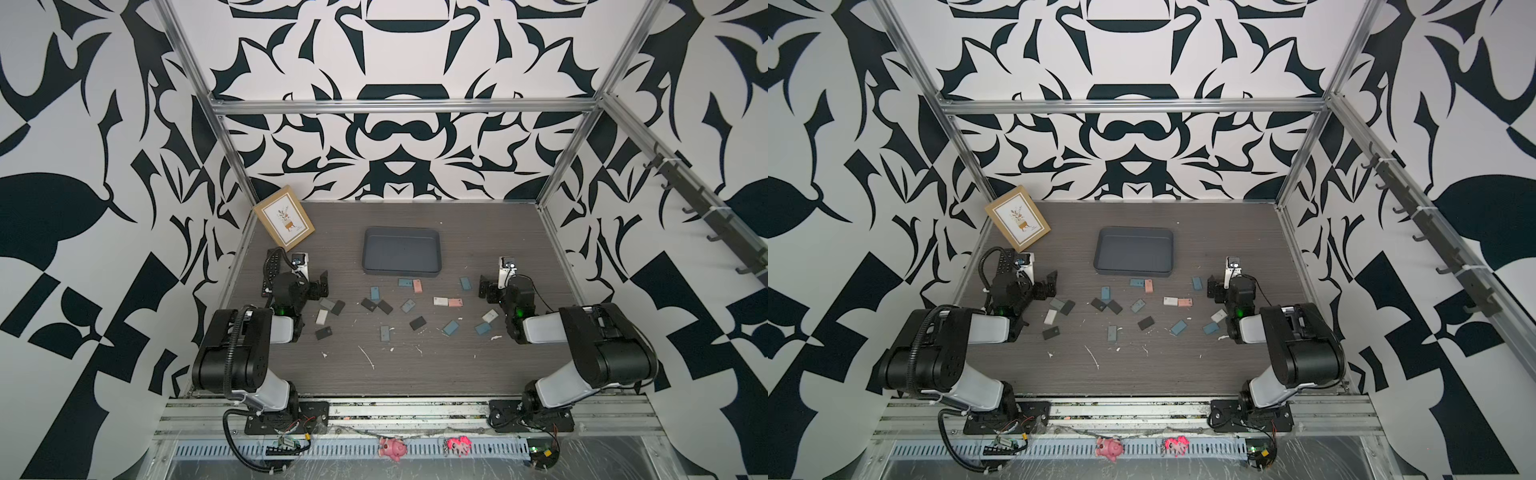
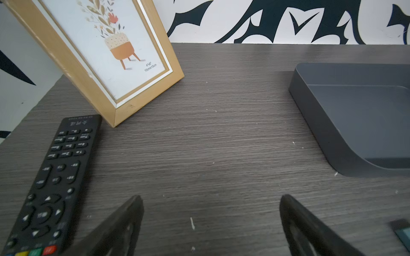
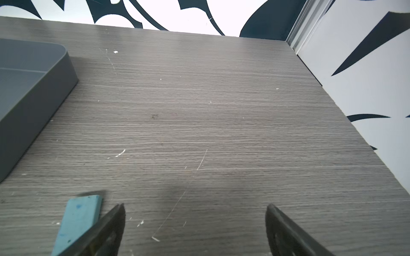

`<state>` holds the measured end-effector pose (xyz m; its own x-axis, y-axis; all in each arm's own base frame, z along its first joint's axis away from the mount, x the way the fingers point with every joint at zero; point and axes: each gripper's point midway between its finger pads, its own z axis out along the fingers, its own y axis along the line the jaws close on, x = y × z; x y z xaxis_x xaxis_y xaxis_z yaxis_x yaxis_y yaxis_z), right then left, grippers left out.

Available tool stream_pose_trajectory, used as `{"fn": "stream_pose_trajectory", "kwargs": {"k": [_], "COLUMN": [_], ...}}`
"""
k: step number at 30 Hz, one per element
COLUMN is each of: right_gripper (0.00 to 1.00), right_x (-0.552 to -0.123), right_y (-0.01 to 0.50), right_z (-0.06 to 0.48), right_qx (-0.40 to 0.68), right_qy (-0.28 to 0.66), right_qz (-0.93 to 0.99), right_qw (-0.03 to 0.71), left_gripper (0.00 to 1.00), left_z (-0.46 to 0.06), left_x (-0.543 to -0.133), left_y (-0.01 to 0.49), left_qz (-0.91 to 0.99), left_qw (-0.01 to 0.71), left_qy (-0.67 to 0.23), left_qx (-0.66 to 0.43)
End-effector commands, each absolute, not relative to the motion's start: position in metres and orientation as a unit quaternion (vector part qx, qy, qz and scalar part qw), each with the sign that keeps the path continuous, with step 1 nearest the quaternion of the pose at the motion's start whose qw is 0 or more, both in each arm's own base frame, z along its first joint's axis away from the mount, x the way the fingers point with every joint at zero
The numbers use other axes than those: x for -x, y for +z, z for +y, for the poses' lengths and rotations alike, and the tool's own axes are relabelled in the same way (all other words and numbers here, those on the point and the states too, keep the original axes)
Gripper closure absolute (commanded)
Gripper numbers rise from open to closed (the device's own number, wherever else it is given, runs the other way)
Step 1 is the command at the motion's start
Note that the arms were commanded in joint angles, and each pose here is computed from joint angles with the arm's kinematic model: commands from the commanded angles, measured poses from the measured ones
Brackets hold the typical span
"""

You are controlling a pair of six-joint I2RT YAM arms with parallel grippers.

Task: Put the eraser in the storage box
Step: Adjust the storage box at the center of the board.

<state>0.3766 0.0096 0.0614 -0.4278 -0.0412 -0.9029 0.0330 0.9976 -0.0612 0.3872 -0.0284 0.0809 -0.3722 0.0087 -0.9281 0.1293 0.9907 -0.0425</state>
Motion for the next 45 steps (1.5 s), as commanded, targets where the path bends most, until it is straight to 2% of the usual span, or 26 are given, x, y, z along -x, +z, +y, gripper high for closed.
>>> {"fn": "stream_pose_trajectory", "kwargs": {"k": [1, 37, 41, 45], "right_gripper": [0.0, 0.0, 0.0, 0.0], "right_x": [-0.387, -0.388, -0.387, -0.378], "right_y": [0.079, 0.079, 0.093, 0.115], "right_z": [0.012, 0.009, -0.017, -0.032], "right_qx": [0.005, -0.002, -0.063, -0.103], "right_qy": [-0.035, -0.04, -0.092, -0.118], "right_qz": [0.828, 0.828, 0.829, 0.817], "right_qw": [0.56, 0.559, 0.548, 0.554], "left_gripper": [0.01, 0.01, 0.01, 0.01], "left_z": [-0.031, -0.03, -0.018, 0.001], "left_x": [-0.393, -0.394, -0.394, -0.397], "left_y": [0.087, 0.086, 0.093, 0.118], "left_qz": [0.819, 0.822, 0.82, 0.844], "left_qw": [0.568, 0.565, 0.571, 0.535], "left_qy": [-0.058, -0.055, -0.036, -0.007], "left_qx": [-0.048, -0.048, -0.017, 0.036]}}
